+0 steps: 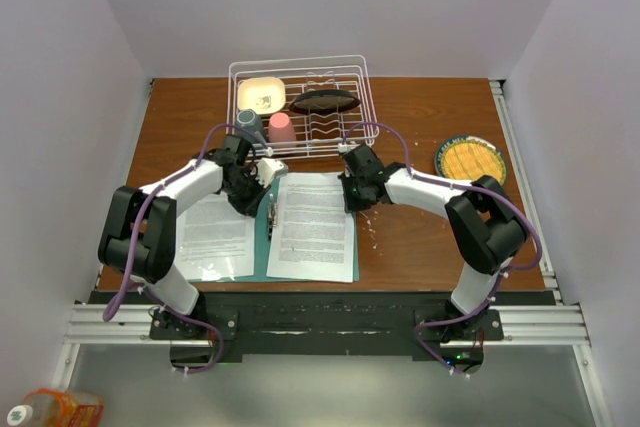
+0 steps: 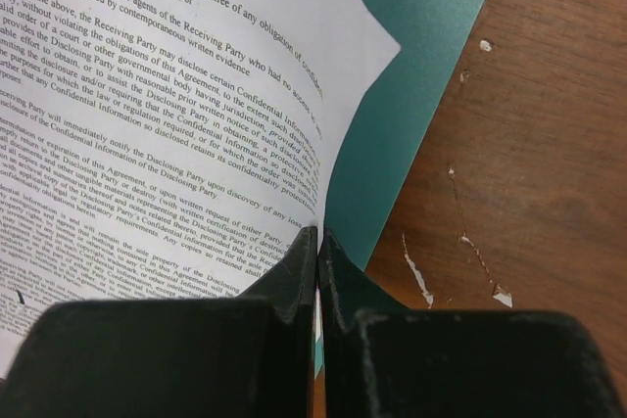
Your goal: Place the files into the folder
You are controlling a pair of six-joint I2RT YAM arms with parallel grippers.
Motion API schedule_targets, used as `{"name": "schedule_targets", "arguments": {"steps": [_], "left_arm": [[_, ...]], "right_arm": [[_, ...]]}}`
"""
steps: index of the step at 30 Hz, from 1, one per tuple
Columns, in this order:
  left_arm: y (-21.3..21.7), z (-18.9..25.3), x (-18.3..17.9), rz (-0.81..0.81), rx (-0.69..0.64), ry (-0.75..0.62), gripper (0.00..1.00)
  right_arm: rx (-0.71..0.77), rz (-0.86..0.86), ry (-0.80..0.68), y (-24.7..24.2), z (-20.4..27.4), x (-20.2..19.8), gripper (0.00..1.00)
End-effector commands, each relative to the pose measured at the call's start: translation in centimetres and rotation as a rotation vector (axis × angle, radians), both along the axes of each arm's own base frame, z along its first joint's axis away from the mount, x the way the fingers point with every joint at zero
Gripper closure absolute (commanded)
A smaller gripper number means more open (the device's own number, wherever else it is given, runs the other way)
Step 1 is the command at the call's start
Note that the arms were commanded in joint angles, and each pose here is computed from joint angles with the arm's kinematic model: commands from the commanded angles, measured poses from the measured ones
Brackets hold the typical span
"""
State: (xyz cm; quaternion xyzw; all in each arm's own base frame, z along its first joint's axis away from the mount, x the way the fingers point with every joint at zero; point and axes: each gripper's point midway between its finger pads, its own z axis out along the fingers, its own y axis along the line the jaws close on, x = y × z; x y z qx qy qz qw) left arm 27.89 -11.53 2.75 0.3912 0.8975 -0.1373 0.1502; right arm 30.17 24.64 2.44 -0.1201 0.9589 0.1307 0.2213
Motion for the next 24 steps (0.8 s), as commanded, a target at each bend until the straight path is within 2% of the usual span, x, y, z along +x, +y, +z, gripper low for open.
{"name": "schedule_targets", "arguments": {"steps": [1, 24], "left_arm": [[-0.42, 1.14, 0.45, -0.017, -0.026, -0.043, 0.96], [-0.46, 1.10, 0.35, -0.021, -0.029, -0.038, 0.96]], "right_arm": [[0.045, -0.009, -0.078, 0.81, 2.43, 1.67, 1.00], [0.024, 0.019, -0.080, 1.32, 1.87, 2.59, 1.00]]}}
